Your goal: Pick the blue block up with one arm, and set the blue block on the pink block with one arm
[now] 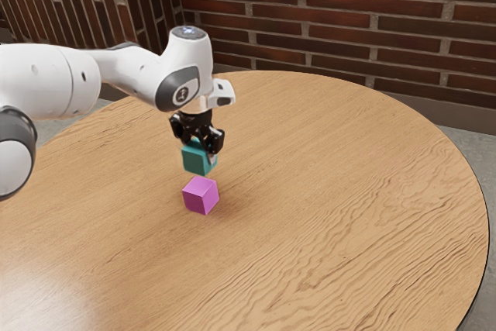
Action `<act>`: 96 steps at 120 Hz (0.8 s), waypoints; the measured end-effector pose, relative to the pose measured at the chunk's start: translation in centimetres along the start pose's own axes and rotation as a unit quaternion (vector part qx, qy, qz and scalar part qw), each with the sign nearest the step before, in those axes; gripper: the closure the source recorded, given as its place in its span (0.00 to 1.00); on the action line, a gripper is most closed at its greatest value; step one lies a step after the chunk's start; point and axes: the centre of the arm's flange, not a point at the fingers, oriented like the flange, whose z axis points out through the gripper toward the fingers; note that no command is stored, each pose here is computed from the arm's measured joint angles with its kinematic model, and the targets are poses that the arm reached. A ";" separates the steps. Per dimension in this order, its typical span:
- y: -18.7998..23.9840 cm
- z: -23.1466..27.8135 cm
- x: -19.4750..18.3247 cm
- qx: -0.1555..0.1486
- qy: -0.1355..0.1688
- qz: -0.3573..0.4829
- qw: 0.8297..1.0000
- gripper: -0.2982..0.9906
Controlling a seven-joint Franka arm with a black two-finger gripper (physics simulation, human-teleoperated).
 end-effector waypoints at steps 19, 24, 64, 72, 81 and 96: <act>0.4 -1.3 -0.9 -0.003 0.013 -0.012 1.000 0.57; 0.5 -1.5 -1.2 -0.004 0.014 -0.015 1.000 0.57; 0.8 -0.4 -3.0 -0.006 0.003 -0.032 0.999 0.57; 0.9 0.4 -2.9 -0.005 0.000 -0.033 0.999 0.57; 1.0 0.9 -3.2 -0.005 -0.003 -0.032 0.999 0.57; 1.1 1.5 -3.6 -0.006 -0.003 -0.027 1.000 0.57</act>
